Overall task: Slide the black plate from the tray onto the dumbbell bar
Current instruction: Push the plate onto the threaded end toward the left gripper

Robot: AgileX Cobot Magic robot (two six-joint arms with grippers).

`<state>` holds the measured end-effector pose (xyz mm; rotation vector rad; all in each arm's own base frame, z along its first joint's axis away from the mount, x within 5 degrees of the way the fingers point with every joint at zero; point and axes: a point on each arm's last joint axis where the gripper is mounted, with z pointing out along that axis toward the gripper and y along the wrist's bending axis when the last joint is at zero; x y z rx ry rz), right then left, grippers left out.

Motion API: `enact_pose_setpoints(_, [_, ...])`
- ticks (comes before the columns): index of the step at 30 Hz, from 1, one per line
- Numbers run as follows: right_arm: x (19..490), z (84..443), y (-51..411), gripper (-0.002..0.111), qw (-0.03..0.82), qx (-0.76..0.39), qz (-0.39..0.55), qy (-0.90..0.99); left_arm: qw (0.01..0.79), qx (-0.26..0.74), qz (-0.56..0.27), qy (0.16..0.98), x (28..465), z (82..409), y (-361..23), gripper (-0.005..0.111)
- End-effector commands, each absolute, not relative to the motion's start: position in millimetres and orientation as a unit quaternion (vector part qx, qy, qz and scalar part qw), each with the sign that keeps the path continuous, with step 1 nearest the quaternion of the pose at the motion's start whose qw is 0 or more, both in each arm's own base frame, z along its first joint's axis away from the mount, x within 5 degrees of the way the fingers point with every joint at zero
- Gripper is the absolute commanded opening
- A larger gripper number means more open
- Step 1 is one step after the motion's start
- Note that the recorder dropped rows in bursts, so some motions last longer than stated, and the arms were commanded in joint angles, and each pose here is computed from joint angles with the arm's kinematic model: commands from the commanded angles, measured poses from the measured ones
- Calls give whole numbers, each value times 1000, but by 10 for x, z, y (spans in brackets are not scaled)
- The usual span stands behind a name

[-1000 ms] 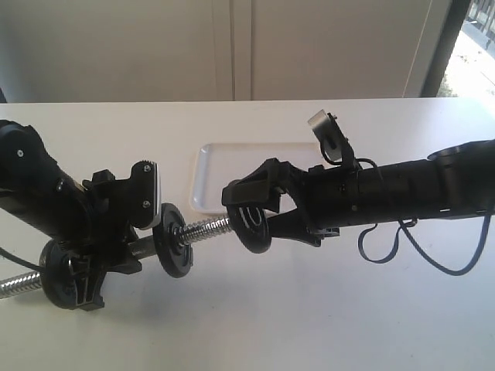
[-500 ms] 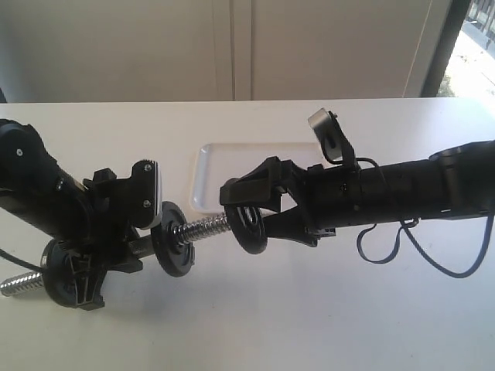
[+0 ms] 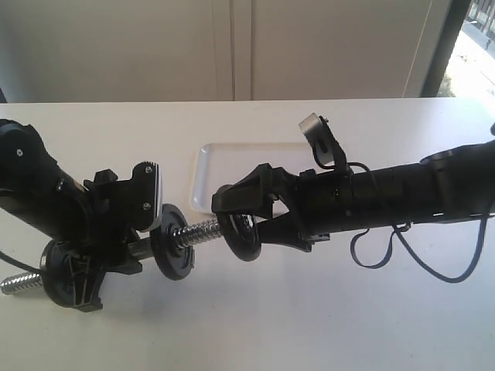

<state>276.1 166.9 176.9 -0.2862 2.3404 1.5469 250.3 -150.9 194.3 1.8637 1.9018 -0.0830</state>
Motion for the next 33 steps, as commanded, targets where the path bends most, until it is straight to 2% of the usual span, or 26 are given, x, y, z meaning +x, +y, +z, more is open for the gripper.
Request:
enact_pose_setpoints(1, [2738,1815,1769,0,151,-105,580,794,294,655,-24,696,2538,2157,-1553,0])
enact_pose_setpoints(10, [2762,1635,1780,0,128,-91,577,801,295,652,-27,698,2537,2159,-1557,0])
enact_pose_setpoints(17, [2744,1636,1806,0,123,-94,579,801,297,648,-31,700,2536,2161,-1561,0])
enact_pose_setpoints(24, [2710,1733,2093,0,128,-138,575,796,300,639,-40,707,2534,2166,-1573,0])
enact_pose_setpoints(33, [2719,1753,2229,0,143,-151,553,807,304,630,-47,713,2535,2172,-1582,0])
